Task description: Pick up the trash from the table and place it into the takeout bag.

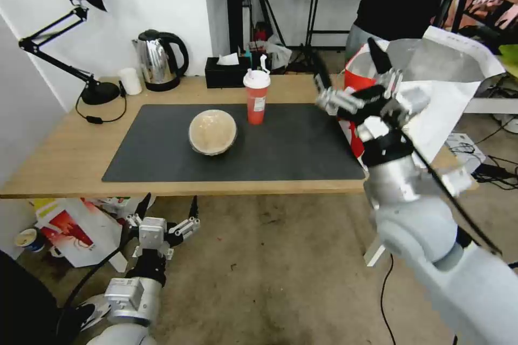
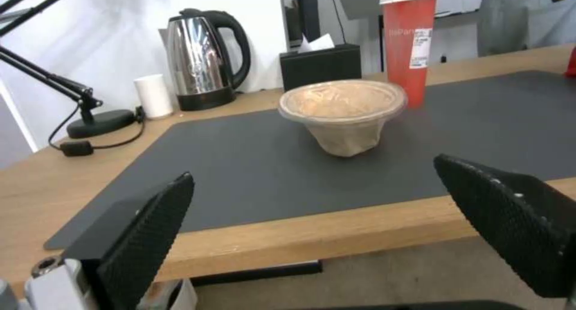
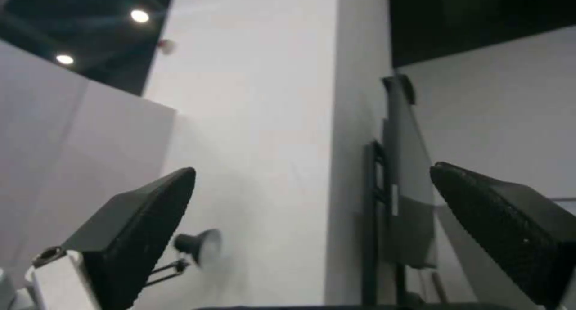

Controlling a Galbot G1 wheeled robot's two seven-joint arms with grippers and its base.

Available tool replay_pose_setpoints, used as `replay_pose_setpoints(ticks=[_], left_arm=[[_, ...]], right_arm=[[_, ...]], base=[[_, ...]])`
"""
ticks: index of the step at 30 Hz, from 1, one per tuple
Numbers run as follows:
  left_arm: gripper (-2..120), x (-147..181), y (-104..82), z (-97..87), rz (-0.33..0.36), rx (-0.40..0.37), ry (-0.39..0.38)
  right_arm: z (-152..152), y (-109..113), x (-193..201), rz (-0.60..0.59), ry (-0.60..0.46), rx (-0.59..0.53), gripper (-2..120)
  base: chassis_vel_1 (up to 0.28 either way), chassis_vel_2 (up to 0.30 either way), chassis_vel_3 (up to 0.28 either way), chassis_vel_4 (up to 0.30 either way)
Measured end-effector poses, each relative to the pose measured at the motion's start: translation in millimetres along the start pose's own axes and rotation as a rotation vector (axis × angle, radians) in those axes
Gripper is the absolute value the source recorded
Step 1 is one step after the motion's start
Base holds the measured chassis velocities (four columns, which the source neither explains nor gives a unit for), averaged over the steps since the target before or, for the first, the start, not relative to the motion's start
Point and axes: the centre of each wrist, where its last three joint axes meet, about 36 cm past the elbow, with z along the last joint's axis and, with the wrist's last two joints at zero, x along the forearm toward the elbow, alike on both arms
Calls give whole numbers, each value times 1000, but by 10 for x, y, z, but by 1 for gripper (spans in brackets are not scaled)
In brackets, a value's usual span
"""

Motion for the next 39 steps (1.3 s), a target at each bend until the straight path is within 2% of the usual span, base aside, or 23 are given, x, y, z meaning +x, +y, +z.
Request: replay_pose_setpoints(ticks=[5, 15, 20, 24, 30, 33, 39], left_arm=[[100, 0, 0, 0, 0, 0, 0], [100, 0, 0, 0, 0, 0, 0], [100, 0, 0, 0, 0, 0, 0], [100, 0, 0, 0, 0, 0, 0], [100, 0, 0, 0, 0, 0, 0], [100, 0, 0, 0, 0, 0, 0], [100, 0, 0, 0, 0, 0, 0]], right_arm=[[125, 79, 230, -58, -26, -13, 100], [307, 277, 614, -51, -25, 6, 100], [379, 366, 781, 17, -25, 49, 100], [430, 495, 940, 130, -19, 109, 100], [456, 647, 1113, 203, 4, 140, 100], [448, 772, 1248, 272, 35, 177, 100], [441, 881, 1412, 346, 104, 229, 100]], base=[[0, 0, 0, 0], [0, 0, 0, 0], [0, 0, 0, 0], [0, 0, 0, 0], [0, 0, 0, 0], [0, 0, 0, 0], [0, 0, 0, 0]])
